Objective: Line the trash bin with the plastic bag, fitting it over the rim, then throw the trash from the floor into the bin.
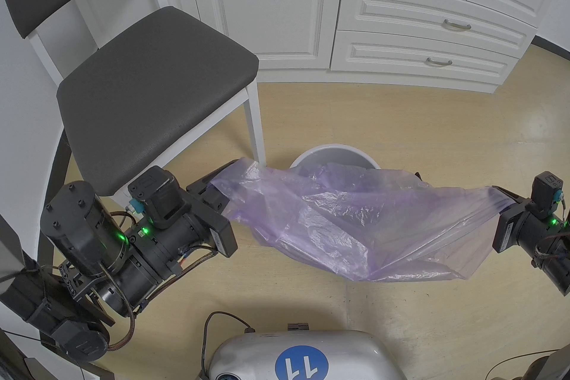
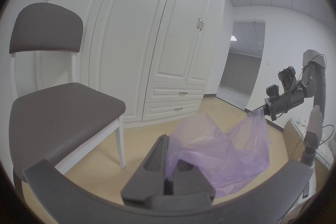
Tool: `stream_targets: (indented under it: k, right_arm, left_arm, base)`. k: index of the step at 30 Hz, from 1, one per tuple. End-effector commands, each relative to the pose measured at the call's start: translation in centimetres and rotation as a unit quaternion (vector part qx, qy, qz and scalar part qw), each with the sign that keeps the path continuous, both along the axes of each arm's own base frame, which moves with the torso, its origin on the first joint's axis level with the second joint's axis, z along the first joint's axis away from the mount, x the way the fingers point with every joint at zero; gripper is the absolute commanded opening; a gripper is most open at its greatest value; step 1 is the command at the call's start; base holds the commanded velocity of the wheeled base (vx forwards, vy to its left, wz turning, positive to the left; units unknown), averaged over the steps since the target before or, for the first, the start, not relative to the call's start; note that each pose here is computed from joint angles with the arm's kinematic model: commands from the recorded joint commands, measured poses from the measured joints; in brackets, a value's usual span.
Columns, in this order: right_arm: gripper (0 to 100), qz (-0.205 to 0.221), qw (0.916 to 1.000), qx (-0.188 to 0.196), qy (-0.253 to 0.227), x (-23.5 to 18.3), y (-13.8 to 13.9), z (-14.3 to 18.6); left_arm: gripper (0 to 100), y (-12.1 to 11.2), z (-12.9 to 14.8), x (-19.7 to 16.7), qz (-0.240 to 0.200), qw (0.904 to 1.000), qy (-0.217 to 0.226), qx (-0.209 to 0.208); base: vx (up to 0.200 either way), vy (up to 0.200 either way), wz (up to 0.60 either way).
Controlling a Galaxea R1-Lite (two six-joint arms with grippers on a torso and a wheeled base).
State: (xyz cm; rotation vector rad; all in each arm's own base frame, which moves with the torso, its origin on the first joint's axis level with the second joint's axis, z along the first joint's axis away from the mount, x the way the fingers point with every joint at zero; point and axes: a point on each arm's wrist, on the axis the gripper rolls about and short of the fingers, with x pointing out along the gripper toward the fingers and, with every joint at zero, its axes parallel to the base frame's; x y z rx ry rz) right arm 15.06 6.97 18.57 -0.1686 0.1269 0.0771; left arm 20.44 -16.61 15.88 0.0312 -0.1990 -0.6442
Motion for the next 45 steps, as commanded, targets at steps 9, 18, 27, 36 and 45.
stream_targets:
  k: [9,18,27,36,45]
  right_arm:
    - [0,0.029,0.9995,0.007,-0.010,-0.5,0.9,0.4]
    - [0,0.046,0.9987,0.018,-0.011,-0.6,1.5,0.6]
    - [0,0.066,0.9975,0.026,-0.006,-0.9,2.3,0.5]
    - [0,0.067,0.9964,0.051,0.003,-0.6,3.5,0.5]
    - [0,0.073,0.9957,0.053,0.020,-0.2,4.4,-0.2]
  left_arm:
    - [0,-0.9,0.2,-0.2,-0.015,0.9999,-0.004,-0.004]
    - [0,-1.5,0.3,-0.5,-0.020,0.9997,-0.006,-0.008]
    - [0,-2.0,0.5,-0.7,-0.024,0.9996,-0.007,-0.011]
    - [0,-2.9,0.2,-0.6,-0.018,0.9998,-0.002,-0.012]
    - [0,-3.9,0.1,-0.3,0.005,0.9997,0.002,-0.023]
  base:
    - [0.000,0.000,0.00]
    - [0.000,0.000,0.00]
    - [0.000,0.000,0.00]
    - [0.000,0.000,0.00]
    - [0.000,0.000,0.00]
